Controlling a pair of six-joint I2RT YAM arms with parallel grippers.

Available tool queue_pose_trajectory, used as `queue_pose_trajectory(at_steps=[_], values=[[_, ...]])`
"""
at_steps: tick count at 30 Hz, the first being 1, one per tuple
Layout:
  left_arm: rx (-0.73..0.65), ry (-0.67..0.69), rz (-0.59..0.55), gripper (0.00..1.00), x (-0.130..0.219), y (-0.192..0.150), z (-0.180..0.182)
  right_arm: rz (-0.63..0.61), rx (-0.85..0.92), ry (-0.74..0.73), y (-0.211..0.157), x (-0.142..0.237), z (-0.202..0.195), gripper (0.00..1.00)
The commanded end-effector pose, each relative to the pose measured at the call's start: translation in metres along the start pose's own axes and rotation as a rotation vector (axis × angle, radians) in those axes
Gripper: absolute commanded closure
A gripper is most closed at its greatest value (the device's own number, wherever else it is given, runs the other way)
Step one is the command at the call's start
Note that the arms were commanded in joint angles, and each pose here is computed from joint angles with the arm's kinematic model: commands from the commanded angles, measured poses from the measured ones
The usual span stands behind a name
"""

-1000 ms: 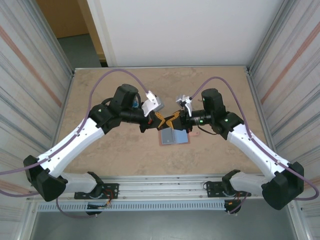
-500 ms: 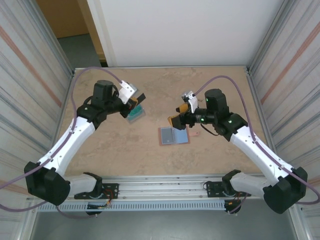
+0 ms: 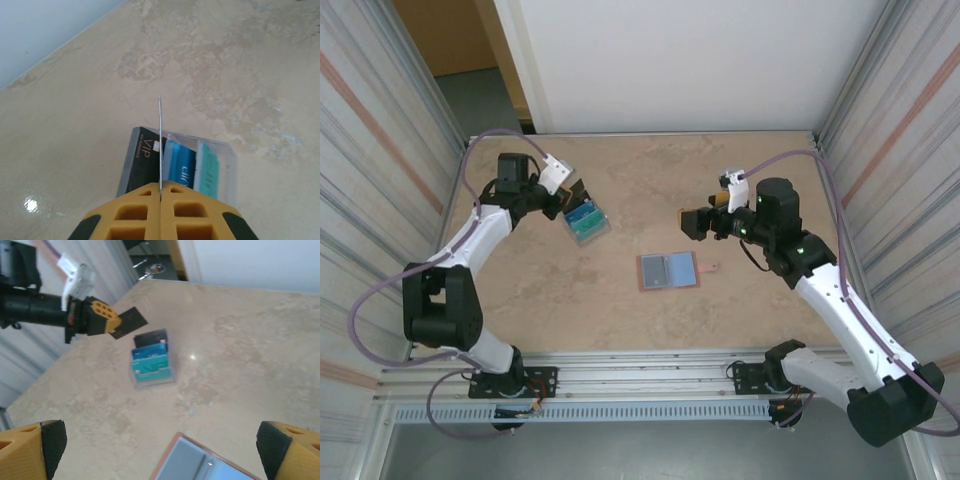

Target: Take the credit cards out of the card holder

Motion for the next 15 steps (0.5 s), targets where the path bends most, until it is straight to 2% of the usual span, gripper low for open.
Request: queue_pose_trajectory(at_steps=[1,15], values=[[-0.079,0.011,-0.082,1.0,-0.002,0.022,0.012,-0.033,-0.062,-0.077,0.002,0.003,-0.016,0.01],[-0.109,-0.062,0.057,1.0,-0.041,-0.013,0.013,-0.082,-0.075,-0.115,0.007,0.012,-0.024,0.01]])
Point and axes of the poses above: each hand's point on the last joint's axis, 136 mm out from that joint toward the fingers, its own x axis back along the fingers, its own z axis along the line the jaws close on, y = z × x, the point moved 2 cm from there along x, back along the fingers, and after that the axes turned 12 degrees about -x, right-handed, at the moved point
